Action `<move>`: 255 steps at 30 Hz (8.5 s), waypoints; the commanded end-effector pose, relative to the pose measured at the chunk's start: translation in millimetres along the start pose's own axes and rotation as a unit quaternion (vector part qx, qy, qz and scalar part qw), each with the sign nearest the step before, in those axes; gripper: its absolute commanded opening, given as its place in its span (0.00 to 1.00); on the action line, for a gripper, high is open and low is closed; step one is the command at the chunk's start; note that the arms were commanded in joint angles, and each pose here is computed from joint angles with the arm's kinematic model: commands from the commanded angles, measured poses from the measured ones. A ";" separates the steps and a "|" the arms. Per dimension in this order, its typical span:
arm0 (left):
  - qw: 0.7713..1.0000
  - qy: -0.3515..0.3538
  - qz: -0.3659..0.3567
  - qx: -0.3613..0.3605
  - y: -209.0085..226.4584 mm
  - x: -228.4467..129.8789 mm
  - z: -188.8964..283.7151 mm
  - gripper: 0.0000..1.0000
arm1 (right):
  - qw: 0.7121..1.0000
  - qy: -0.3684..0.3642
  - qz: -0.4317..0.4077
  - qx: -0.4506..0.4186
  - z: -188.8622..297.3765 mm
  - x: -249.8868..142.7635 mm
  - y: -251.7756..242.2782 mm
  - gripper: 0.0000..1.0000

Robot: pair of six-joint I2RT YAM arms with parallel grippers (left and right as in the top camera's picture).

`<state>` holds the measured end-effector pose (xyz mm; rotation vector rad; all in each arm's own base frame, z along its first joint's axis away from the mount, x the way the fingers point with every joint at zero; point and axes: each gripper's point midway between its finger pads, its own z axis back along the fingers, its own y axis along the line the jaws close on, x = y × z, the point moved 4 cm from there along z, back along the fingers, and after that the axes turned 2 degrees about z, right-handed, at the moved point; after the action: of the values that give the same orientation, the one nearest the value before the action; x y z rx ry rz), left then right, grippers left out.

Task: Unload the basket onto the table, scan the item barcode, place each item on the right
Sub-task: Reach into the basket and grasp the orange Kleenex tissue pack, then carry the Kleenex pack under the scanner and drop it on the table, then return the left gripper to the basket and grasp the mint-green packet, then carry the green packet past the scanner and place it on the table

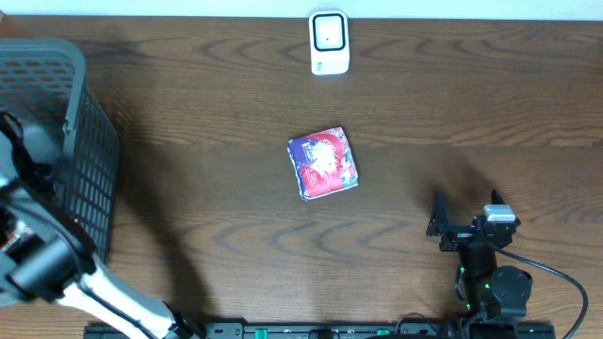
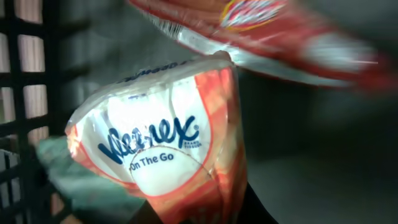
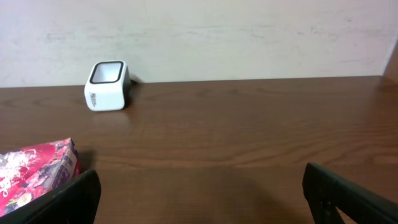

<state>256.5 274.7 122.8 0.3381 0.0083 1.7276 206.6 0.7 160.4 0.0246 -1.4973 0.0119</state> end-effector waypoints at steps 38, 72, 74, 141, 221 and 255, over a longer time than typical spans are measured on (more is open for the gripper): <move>0.649 0.038 -0.604 -0.461 24.3 -444.2 246.2 0.07 | 1.000 -0.001 0.006 0.000 0.3 0.0 -0.3 0.99; 0.578 0.124 -0.690 -0.417 22.6 -607.6 153.6 0.68 | 1.000 -0.001 0.006 0.000 0.3 0.0 -0.3 0.99; 0.577 0.122 -0.679 -0.437 20.0 -596.9 172.2 0.68 | 1.000 -0.001 0.006 0.000 0.3 -0.1 -0.3 0.99; 0.948 -0.133 -0.260 -0.123 78.0 19.7 106.2 0.85 | 1.000 -0.001 0.006 0.000 0.3 0.0 -0.3 0.99; 0.709 0.146 -0.474 -0.501 -17.6 -433.3 237.6 0.08 | 1.000 -0.001 0.006 0.000 0.3 0.0 -0.3 0.99; 0.637 0.238 -0.522 -0.515 -13.3 -582.6 200.5 0.56 | 1.000 -0.001 0.006 0.000 0.3 0.0 -0.3 0.99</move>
<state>389.5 -337.4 147.7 -0.7749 -0.2970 0.4570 206.6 0.7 160.4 0.0246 -1.4977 0.0119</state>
